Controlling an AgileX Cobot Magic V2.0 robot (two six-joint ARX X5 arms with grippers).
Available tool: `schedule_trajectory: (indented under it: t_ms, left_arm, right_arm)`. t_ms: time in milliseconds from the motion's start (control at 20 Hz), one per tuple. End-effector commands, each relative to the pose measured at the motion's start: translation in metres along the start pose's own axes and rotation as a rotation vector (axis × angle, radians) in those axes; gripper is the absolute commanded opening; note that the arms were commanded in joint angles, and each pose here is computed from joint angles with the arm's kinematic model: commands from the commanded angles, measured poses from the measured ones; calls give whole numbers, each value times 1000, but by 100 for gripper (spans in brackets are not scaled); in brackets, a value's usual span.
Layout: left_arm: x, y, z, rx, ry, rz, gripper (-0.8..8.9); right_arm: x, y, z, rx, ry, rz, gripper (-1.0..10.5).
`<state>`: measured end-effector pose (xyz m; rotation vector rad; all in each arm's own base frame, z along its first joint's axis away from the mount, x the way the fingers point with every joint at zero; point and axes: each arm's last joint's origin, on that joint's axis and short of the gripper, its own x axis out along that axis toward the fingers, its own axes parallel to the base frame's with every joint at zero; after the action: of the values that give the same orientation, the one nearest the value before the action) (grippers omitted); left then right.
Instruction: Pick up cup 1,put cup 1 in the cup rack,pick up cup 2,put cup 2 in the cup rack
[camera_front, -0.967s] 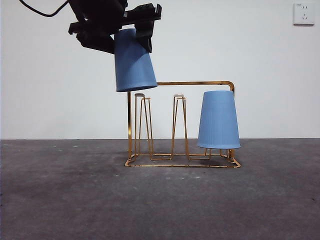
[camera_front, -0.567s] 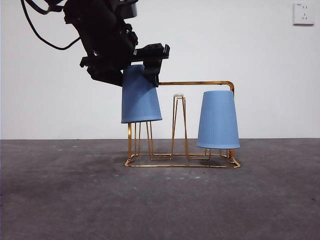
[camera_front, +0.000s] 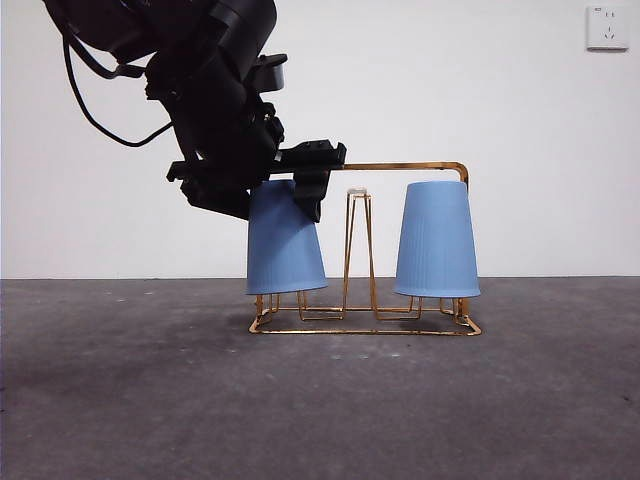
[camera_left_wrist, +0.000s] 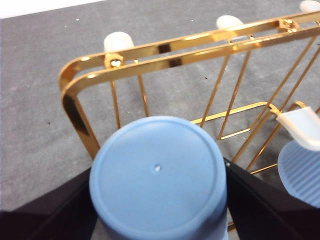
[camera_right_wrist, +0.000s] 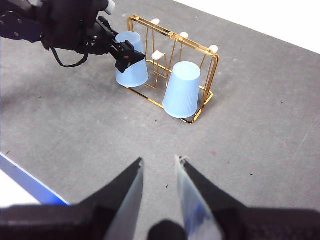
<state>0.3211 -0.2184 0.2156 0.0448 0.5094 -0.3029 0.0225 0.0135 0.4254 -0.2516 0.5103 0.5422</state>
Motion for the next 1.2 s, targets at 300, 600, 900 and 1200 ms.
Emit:
schedule_trajectory:
  t_ms: [300,600,900,1200]
  left_arm:
    - [5,4,-30,23,230,15,479]
    - [-1,5,-29,26,264,-5,480]
    - [-20,7,-24,28,334,-63,479]
    - [-83,2,-3,55,378,-151,470]
  right_arm:
    - [0,0,0,8,-4,-1,118]
    - [0,0,0,8,-3,-1,117]
    - [0,0,-1,8,-2,-1,118]
    - [0,0,-2,5,14,-2,119]
